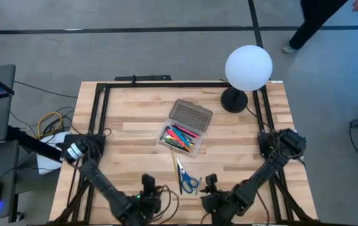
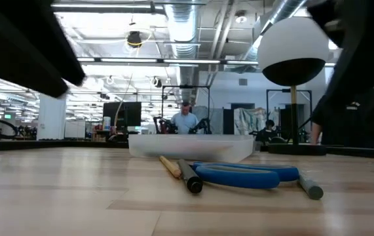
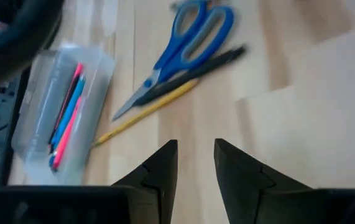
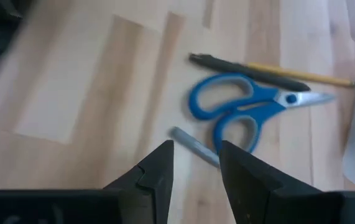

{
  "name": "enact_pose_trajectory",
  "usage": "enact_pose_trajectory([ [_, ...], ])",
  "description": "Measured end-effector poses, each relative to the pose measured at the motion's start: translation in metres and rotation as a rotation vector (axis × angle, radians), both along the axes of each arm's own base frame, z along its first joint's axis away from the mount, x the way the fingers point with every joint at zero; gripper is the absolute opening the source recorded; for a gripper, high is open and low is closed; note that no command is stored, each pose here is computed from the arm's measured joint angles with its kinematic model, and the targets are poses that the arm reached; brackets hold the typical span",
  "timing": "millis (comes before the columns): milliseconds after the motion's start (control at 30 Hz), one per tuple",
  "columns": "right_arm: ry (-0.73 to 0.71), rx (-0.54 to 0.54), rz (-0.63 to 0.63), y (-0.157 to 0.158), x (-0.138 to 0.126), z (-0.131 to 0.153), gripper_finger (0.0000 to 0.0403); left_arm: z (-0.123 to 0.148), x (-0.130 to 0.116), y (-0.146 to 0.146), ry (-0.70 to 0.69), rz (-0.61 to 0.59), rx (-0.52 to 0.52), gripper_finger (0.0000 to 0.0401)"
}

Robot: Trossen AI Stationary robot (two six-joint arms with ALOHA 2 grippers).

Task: Pick & place school supplies into a supply box
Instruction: Put the gray crayon into the gray supply box

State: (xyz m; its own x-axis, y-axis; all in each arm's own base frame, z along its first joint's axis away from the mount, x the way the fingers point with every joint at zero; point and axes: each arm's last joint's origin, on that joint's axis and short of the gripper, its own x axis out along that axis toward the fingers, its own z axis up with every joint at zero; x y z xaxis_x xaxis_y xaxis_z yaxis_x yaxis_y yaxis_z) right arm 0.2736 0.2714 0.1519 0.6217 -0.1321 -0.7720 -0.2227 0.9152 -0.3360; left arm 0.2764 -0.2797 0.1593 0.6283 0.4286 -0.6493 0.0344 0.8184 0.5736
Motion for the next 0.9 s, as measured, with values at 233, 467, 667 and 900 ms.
enact_pose_trajectory([
  [233, 0.011, -0.005, 0.001, -0.022, 0.011, -0.017, 0.0121, 0.003, -0.025, -0.030, -0.173, -0.035, -0.037, 0.0100],
  [467, 0.034, 0.057, 0.056, -0.040, 0.024, -0.027, 0.0121, 0.006, -0.035, -0.040, -0.205, -0.061, -0.033, 0.0100],
  [667, 0.074, 0.100, 0.062, -0.053, 0.032, -0.029, 0.0121, 0.005, -0.036, -0.040, -0.214, -0.037, -0.070, 0.0100],
  [900, 0.116, 0.119, 0.098, -0.054, 0.031, -0.030, 0.0120, 0.004, -0.036, -0.041, -0.196, -0.015, -0.128, 0.0100],
])
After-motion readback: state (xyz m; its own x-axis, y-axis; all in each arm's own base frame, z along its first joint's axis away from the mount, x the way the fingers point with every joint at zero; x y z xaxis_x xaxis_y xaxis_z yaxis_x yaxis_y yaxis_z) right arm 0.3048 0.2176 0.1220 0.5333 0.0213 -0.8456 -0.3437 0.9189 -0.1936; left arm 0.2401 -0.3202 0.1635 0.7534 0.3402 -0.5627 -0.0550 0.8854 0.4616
